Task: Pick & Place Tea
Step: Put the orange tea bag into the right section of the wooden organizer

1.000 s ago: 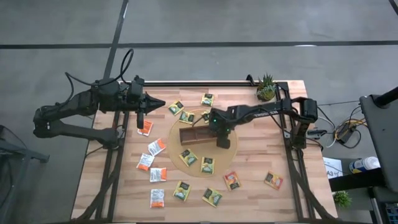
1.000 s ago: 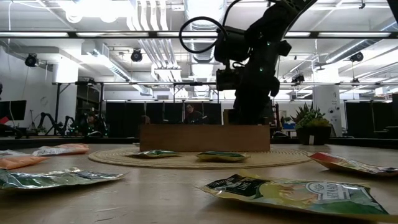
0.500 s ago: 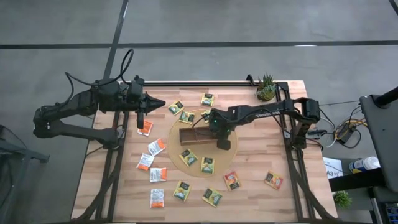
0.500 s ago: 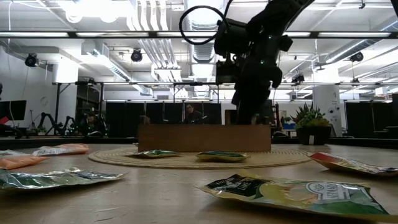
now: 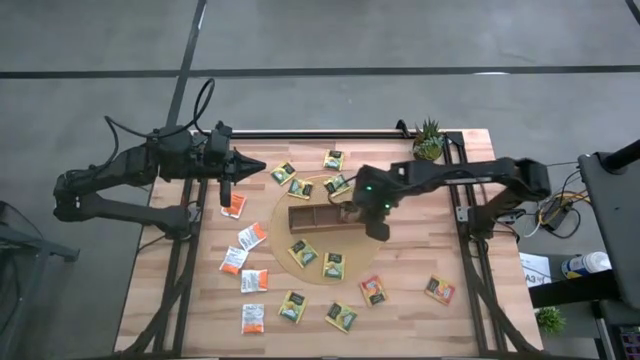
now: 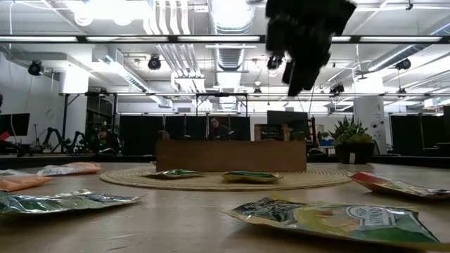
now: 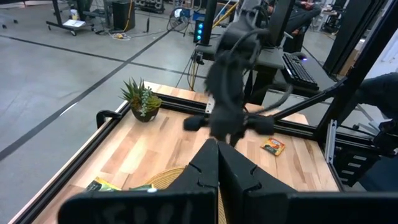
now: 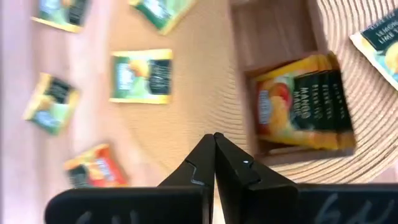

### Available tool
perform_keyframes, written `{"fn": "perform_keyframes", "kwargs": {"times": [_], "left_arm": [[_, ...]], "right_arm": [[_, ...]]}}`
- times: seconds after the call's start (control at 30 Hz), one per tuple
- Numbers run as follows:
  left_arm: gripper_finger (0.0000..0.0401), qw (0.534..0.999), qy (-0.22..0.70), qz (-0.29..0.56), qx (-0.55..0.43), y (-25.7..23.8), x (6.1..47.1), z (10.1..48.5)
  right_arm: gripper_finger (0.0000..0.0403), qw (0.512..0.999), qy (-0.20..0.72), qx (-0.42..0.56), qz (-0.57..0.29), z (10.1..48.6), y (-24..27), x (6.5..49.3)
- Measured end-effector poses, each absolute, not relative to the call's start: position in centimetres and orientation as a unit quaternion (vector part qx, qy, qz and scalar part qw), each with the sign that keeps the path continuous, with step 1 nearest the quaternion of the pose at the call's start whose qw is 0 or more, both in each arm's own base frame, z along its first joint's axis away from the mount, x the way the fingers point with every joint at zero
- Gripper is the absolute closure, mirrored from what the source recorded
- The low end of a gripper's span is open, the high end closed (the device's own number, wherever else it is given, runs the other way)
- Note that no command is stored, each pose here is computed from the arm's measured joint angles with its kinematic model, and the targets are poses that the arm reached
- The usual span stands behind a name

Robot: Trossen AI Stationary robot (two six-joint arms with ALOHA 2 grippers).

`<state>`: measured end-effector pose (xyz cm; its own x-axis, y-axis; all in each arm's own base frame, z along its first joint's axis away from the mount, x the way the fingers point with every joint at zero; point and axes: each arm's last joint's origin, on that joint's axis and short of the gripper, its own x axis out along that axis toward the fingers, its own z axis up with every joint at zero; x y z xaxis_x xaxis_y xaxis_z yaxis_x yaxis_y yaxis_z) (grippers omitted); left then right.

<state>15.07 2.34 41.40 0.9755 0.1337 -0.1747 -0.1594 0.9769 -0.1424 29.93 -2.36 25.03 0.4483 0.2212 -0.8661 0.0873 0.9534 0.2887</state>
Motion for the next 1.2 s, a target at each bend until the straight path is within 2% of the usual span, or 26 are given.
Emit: {"fn": "perform_keyframes", "kwargs": {"times": [0.27,0.67,0.87,1.2], "left_arm": [[0.0399,0.991,0.082,0.073,-0.077,2.3,15.1,41.4],[0.0399,0.991,0.085,0.073,-0.071,2.4,15.4,41.3],[0.0399,0.991,0.087,0.072,-0.071,2.4,15.6,41.2],[0.0399,0.992,0.093,0.066,-0.06,2.4,15.8,41.1]], "right_arm": [[0.0394,0.849,0.501,0.149,0.076,27.6,1.7,27.8],[0.0387,0.81,0.54,0.211,0.089,27.3,7.8,26.8],[0.0328,0.768,0.581,0.266,0.045,27.0,9.7,25.5],[0.021,0.727,0.625,0.281,-0.04,26.5,13.0,22.8]]}}
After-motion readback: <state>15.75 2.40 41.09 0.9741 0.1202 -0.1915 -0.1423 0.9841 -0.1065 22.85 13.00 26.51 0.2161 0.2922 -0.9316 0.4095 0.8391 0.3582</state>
